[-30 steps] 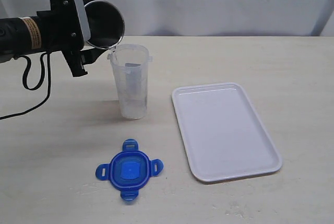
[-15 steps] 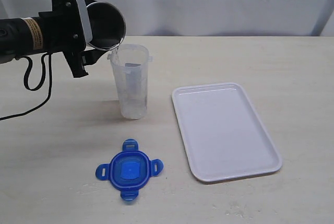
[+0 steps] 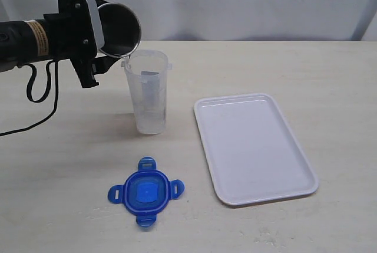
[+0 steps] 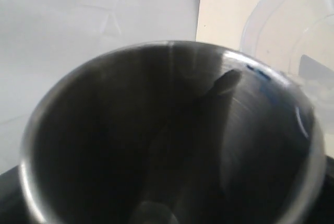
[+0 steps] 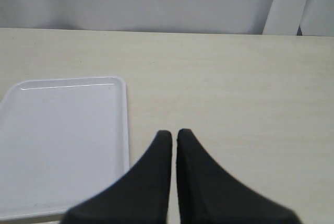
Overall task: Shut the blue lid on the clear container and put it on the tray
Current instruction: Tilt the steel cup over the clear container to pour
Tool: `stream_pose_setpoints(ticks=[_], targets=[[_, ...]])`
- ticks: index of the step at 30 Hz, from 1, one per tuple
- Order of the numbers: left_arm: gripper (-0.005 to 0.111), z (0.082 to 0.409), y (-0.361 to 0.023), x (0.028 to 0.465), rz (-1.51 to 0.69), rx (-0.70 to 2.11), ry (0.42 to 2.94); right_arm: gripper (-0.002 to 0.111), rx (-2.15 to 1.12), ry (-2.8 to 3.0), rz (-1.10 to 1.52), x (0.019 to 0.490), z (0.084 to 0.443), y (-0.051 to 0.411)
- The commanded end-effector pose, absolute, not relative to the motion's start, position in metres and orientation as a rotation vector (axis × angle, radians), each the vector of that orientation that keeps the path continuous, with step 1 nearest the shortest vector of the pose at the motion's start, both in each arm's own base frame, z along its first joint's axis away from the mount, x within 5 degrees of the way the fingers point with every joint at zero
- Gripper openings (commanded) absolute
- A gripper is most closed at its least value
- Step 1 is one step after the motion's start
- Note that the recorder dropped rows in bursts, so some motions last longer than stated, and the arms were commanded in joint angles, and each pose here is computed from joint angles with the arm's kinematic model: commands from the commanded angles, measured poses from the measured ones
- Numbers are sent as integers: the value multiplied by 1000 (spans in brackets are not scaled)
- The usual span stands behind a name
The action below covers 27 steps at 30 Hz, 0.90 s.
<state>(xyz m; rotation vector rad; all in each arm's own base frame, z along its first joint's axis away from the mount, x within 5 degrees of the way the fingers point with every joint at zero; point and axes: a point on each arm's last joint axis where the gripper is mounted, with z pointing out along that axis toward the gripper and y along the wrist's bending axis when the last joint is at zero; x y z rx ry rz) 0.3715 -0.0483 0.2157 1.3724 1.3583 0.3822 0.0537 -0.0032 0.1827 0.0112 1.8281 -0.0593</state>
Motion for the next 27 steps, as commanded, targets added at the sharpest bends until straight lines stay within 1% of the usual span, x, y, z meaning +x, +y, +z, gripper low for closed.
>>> stream_pose_setpoints(ticks=[1, 27], targets=[[0, 228, -51, 373, 380, 1325, 1319, 4, 14, 1825, -65, 53, 182, -4], [0, 228, -53, 372, 378, 1324, 1328, 4, 14, 1825, -65, 53, 182, -4]])
